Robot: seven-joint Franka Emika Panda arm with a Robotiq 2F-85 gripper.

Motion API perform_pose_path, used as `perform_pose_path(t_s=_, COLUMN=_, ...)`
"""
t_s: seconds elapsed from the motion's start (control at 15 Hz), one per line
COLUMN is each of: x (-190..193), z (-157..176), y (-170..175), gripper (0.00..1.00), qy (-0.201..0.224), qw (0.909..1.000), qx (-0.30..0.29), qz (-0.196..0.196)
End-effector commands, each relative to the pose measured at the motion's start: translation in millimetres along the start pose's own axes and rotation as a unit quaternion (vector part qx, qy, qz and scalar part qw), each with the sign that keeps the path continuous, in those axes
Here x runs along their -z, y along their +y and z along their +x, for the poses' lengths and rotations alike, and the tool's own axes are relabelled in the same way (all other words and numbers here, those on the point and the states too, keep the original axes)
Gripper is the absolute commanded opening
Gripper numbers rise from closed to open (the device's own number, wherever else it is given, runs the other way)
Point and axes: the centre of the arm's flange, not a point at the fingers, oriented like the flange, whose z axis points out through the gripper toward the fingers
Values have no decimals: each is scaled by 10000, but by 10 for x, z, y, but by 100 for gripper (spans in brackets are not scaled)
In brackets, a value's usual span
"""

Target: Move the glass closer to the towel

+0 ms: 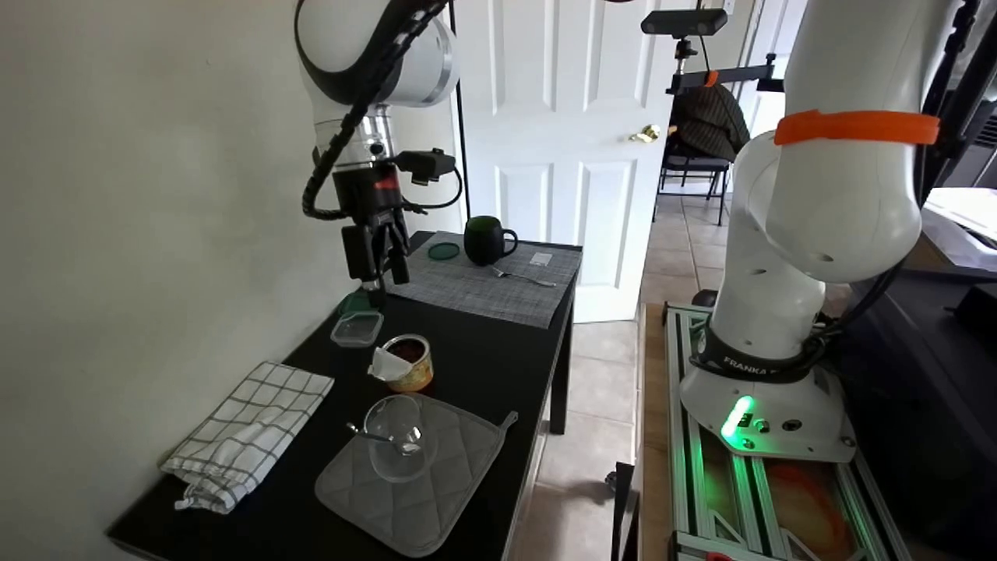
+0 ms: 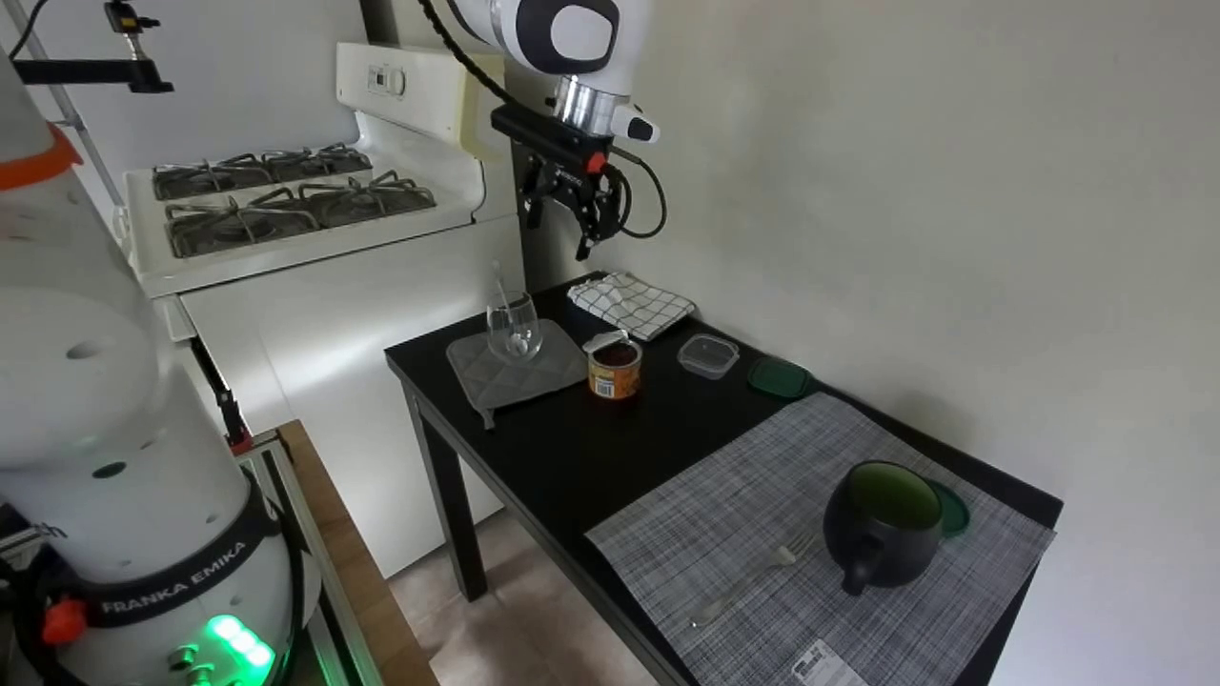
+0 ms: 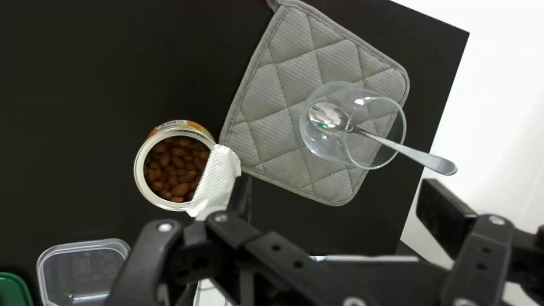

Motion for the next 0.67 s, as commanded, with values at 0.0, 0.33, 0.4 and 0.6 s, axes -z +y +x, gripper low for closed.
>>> perform_pose_path(t_s=0.0, x=13, z=2, y=-5, gripper=100, qy=1, qw=10000, qx=34, qz=13)
perform_pose_path(t_s=0.33, x=-213, z=-54, y=-351, gripper=100, qy=-89, qw=9980, qx=-273, qz=-561)
perform_pose_path(t_s=0.4, x=-272, z=-95, y=-452, gripper=100, qy=-167, qw=9966, qx=-329, qz=-742)
perform_pose_path(t_s=0.6, x=-481, z=-137, y=-659, gripper=100, qy=-366, qw=9938, qx=-67, qz=-1045)
